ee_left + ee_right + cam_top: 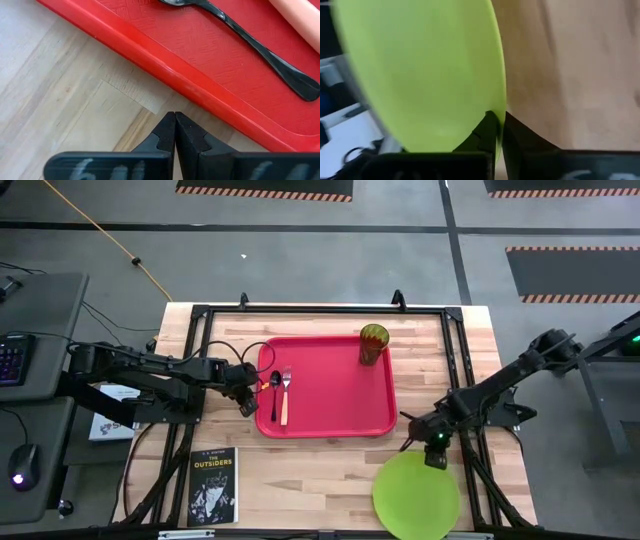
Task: Pick and place plate/cup/fork/spoon on tray
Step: Put the green plate to the middle of the red tray, then return to Home Position
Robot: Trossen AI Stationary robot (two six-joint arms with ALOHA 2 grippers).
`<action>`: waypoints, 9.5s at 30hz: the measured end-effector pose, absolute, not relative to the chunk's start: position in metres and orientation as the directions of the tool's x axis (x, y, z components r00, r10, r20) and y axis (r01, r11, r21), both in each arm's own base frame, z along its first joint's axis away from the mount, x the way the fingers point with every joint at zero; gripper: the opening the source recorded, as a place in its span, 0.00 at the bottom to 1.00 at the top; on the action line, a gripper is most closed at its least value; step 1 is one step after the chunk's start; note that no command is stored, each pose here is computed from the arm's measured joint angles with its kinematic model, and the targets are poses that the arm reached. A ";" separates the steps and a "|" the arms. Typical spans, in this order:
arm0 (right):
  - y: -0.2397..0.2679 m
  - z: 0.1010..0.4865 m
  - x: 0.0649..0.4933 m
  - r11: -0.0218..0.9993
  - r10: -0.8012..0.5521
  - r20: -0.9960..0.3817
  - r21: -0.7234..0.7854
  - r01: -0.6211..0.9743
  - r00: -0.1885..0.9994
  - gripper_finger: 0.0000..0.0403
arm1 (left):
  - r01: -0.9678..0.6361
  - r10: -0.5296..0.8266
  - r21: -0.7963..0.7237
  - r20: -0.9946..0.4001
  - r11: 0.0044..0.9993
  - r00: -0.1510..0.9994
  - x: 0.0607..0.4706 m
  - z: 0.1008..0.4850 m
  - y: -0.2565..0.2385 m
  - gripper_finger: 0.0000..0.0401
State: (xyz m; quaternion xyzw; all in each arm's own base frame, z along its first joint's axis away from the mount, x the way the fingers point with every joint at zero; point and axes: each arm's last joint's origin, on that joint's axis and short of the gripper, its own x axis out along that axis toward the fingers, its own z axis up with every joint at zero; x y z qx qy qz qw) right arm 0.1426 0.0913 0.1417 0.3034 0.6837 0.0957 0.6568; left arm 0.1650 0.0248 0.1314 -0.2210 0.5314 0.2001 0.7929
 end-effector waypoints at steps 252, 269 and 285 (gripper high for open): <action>0.004 0.162 0.103 0.978 -0.066 -0.058 0.195 0.077 0.996 0.00 | -0.137 0.174 -0.348 0.076 0.927 0.982 0.098 0.174 0.007 0.00; 0.004 0.161 0.104 0.977 -0.063 -0.066 0.197 0.075 0.996 0.00 | -0.137 0.173 -0.348 0.076 0.927 0.982 0.098 0.174 0.007 0.00; 0.004 0.161 0.104 0.977 -0.063 -0.067 0.197 0.075 0.996 0.00 | -0.137 0.173 -0.348 0.076 0.927 0.982 0.098 0.174 0.007 0.00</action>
